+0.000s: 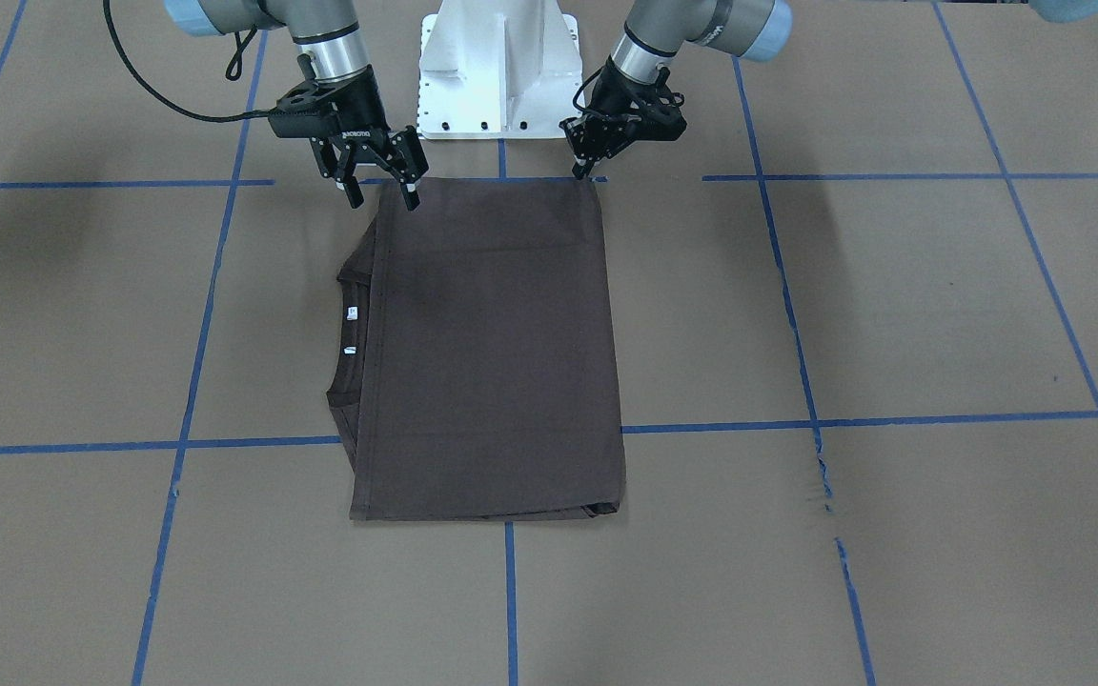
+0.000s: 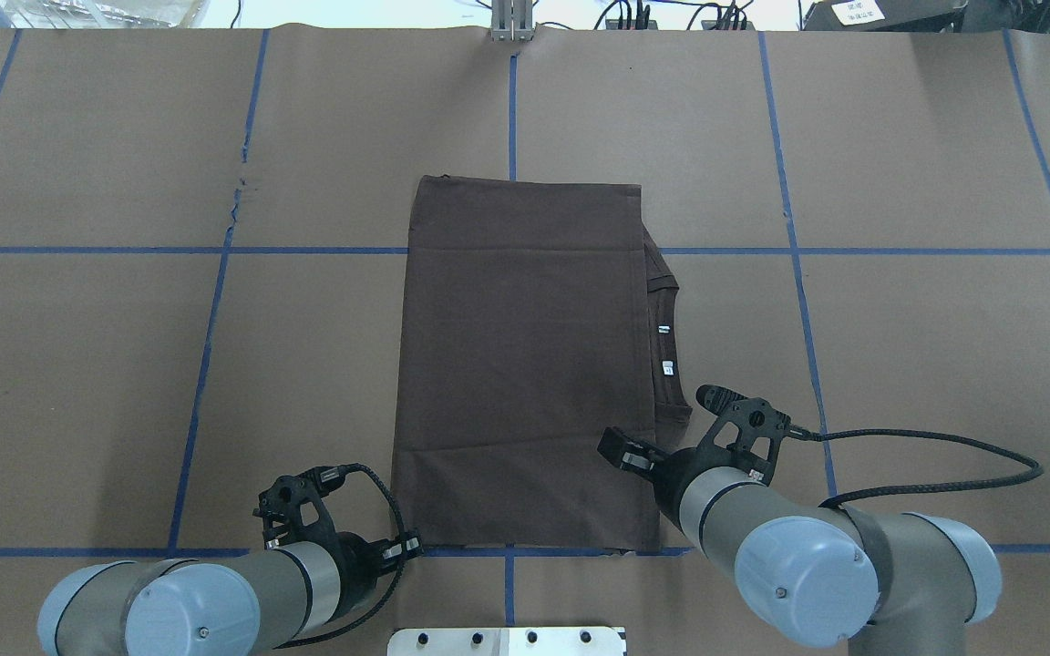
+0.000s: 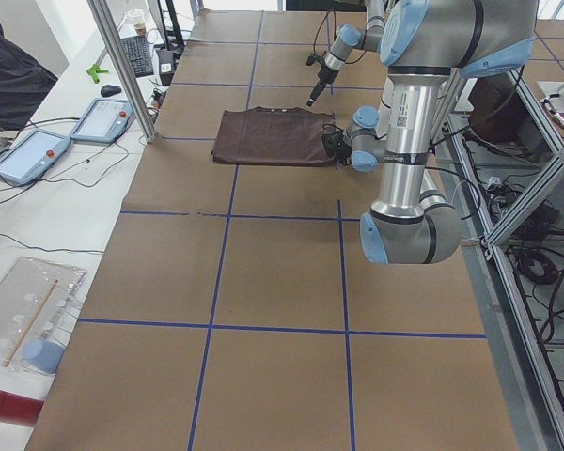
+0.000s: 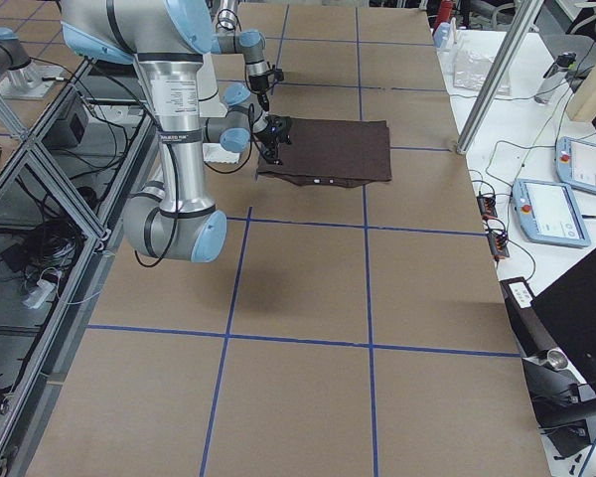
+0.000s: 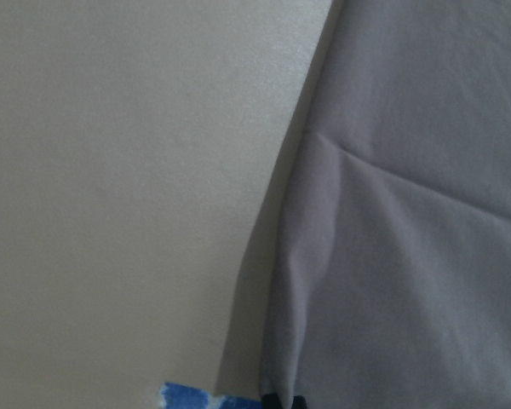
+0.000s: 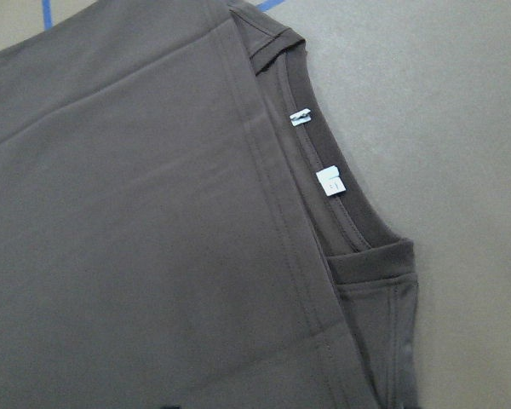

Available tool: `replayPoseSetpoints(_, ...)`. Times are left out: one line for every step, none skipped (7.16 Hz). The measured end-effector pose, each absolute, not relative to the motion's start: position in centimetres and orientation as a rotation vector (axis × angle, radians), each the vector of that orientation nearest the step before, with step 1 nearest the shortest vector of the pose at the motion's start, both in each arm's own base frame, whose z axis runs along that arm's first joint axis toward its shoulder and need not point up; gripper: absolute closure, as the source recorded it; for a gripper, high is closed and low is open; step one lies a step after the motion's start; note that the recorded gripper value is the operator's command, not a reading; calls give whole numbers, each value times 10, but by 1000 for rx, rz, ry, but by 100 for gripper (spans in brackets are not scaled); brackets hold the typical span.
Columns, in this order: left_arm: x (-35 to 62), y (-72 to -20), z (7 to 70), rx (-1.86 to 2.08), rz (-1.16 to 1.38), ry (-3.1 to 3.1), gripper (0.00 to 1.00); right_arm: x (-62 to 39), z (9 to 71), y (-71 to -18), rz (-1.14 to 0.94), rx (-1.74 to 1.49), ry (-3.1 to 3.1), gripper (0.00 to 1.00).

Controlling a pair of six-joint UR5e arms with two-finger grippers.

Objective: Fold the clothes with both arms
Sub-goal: 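Grasp the near edge of the shirt with both grippers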

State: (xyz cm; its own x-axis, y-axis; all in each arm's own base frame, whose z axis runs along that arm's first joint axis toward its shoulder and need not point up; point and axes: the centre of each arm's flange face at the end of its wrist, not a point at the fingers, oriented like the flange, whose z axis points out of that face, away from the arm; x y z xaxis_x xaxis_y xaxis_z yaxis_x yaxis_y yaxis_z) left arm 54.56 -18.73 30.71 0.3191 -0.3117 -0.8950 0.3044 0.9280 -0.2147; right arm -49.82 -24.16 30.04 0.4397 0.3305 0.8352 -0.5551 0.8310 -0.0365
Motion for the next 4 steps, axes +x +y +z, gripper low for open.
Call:
replayPoseSetpoints(546, -187, 306, -7, -405, 1181, 100, -514, 308, -243, 583, 251, -907, 14)
replayPoseSetpoints(546, -187, 305, -8, -405, 1182, 100, -530, 316, -244, 589, 251, -857, 14)
replayPoseSetpoints(546, -187, 305, -9, -403, 1183, 100, -543, 322, -242, 584, 250, -829, 14)
replayPoseSetpoints(547, -186, 304, -10, -403, 1183, 100, -549, 325, -237, 574, 248, -815, 14)
